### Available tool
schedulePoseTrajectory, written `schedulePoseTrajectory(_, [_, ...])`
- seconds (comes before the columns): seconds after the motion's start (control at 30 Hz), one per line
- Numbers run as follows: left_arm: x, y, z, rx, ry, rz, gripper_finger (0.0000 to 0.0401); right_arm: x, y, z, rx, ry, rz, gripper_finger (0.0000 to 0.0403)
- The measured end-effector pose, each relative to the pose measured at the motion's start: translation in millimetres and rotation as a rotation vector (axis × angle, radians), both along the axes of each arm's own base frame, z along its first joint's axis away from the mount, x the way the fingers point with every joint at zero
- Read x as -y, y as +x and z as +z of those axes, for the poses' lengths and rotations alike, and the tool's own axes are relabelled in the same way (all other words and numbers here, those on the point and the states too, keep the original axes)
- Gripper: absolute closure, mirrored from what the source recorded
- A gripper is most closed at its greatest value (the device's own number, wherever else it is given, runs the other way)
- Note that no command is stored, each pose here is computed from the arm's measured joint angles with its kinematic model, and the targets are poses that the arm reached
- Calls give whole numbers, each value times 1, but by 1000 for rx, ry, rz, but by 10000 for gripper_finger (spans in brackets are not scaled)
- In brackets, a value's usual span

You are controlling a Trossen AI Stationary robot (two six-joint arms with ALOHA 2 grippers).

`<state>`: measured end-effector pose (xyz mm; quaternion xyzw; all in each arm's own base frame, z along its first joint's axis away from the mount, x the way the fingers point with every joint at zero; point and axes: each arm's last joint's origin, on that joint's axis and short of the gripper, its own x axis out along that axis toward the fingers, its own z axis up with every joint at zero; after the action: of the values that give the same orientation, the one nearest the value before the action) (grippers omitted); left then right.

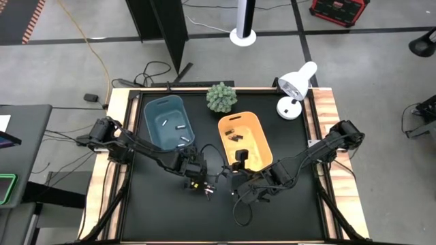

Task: Sort batteries
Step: Put the silver battery into the blue bin

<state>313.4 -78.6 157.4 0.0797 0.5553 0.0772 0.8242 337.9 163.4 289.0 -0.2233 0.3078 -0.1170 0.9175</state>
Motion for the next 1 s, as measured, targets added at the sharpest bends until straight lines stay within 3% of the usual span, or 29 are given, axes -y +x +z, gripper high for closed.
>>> schedulePoseTrajectory(0.3, [2, 2, -4, -11, -59, -17, 230, 0, 0, 0, 1, 1, 1, 281])
schedulePoseTrajectory(0.63, [-3, 3, -3, -1, -24, 6, 230, -1, 0, 1, 6, 2, 3, 281])
schedulePoseTrajectory(0.83, [-11, 4, -3, 13, 52, 73, 230, 0, 0, 0, 5, 1, 1, 281])
schedulePoseTrajectory(1.0, [-22, 6, -4, -7, -10, 97, 230, 0, 0, 0, 3, 1, 2, 281])
